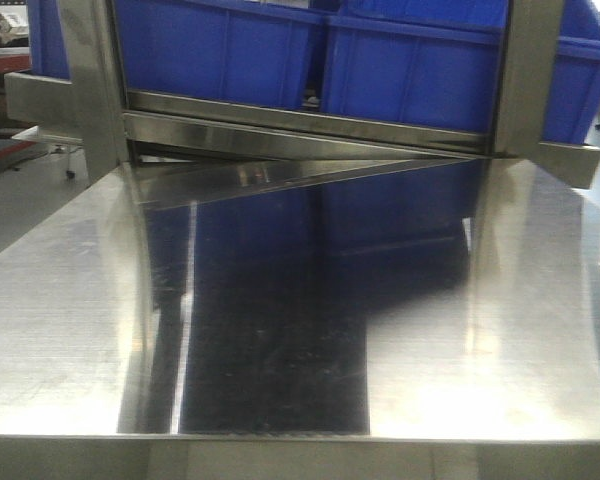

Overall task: Place yellow foam block on left shelf second layer
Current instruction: 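Drive the base to the shelf rack holding the cube in the right gripper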

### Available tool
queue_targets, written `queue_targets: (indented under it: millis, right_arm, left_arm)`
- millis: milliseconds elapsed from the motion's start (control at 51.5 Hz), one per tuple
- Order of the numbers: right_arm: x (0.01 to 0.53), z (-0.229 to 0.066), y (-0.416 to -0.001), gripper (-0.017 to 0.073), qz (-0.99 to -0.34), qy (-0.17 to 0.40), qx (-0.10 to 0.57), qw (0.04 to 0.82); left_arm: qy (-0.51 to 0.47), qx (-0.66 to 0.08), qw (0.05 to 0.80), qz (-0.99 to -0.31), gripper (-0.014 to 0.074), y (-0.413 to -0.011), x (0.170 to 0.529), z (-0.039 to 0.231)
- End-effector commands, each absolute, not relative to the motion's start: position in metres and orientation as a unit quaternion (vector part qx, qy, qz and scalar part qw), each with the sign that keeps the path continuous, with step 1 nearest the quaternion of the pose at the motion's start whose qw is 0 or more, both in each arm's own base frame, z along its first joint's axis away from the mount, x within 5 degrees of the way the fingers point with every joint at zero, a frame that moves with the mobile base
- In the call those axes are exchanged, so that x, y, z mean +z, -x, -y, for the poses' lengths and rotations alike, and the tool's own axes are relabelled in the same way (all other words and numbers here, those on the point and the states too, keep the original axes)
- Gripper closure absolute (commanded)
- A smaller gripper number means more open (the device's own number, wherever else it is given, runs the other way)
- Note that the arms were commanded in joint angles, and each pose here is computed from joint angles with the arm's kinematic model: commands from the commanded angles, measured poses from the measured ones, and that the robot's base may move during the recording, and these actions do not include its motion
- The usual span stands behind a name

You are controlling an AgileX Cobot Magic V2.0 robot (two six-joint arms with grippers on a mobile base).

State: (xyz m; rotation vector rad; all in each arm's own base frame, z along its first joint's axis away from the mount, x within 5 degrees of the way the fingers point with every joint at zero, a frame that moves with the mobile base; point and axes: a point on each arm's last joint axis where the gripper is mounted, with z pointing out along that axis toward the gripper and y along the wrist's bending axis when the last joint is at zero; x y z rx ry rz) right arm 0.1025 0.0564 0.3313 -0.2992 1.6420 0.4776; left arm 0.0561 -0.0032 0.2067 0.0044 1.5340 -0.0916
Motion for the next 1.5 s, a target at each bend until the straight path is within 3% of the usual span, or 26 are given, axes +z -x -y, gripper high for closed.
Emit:
queue_targets:
  millis: [0,1477]
  right_arm:
    - [0.3475,-0.0586,-0.1023,0.0293,-0.682,0.141,0.221,0.683]
    - [0.3465,-0.0593,-0.1035,0.0293,-0.685,0.141,0.22,0.68]
  left_arm:
    - [-0.005,-0.05,0.736,-0.675,0.0458,-0.057,0.2057,0.0044]
    - [-0.005,-0.05,0.736,-0.675,0.0458,-0.057,0.2057,0.0044]
